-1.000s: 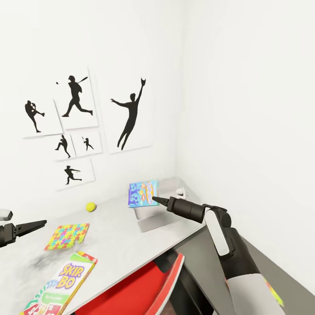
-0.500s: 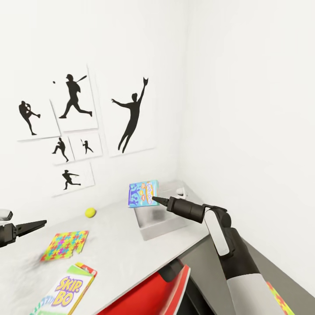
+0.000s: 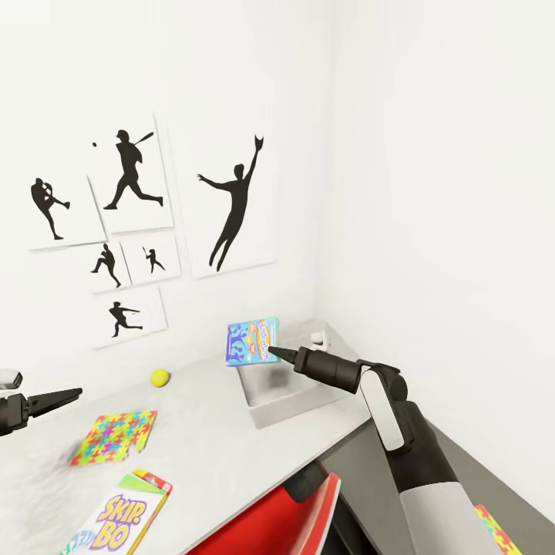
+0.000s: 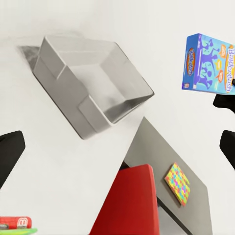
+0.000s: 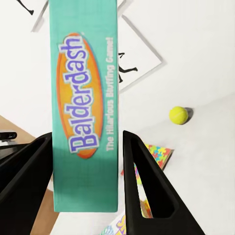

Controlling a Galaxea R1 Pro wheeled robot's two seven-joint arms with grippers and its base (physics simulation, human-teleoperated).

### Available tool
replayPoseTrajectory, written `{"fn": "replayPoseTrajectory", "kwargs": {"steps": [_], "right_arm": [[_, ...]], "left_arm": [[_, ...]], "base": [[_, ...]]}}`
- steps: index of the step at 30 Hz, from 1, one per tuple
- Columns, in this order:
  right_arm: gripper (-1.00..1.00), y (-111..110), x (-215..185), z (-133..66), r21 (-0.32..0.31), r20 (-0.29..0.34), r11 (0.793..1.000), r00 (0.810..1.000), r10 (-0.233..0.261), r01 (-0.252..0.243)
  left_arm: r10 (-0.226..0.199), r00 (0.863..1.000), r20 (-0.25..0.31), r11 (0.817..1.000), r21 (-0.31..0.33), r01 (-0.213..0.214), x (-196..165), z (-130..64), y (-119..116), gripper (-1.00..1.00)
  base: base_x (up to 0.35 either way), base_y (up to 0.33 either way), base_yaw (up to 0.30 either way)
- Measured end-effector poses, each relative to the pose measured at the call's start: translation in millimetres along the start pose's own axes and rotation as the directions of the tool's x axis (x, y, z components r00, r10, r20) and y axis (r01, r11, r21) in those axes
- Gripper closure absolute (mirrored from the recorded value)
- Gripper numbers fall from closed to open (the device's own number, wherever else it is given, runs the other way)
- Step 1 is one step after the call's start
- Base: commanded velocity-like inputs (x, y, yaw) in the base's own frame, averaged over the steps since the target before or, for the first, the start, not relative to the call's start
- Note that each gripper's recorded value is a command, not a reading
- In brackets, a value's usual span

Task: Put all the toys in the child's room - the three board games (two on the bed and one on the table), the two jigsaw puzzles on the table, and the tennis ball on the table - inside the toy box on the table in the child's room.

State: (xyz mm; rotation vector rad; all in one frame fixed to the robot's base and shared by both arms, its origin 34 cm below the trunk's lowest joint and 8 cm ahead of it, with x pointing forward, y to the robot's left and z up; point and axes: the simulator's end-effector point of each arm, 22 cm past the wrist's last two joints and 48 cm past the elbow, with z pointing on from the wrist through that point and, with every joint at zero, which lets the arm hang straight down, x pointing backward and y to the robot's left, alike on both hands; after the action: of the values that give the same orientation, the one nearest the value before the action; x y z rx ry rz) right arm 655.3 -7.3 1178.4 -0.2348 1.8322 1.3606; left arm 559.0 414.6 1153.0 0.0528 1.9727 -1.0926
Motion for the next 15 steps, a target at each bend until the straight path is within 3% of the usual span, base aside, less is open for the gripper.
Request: {"fn": "replayPoseTrajectory", "kwargs": {"steps": [15], "right_arm": [[1.0, -1.1, 1.1, 0.4, 0.001, -0.002, 1.0, 1.0, 0.003, -0.003]], "left_arm": [[0.0, 1.0, 0.0, 1.0, 0.0, 0.0, 0.0, 0.0, 0.0, -1.0]], "base": [[0.031, 0.004, 0.0]]}}
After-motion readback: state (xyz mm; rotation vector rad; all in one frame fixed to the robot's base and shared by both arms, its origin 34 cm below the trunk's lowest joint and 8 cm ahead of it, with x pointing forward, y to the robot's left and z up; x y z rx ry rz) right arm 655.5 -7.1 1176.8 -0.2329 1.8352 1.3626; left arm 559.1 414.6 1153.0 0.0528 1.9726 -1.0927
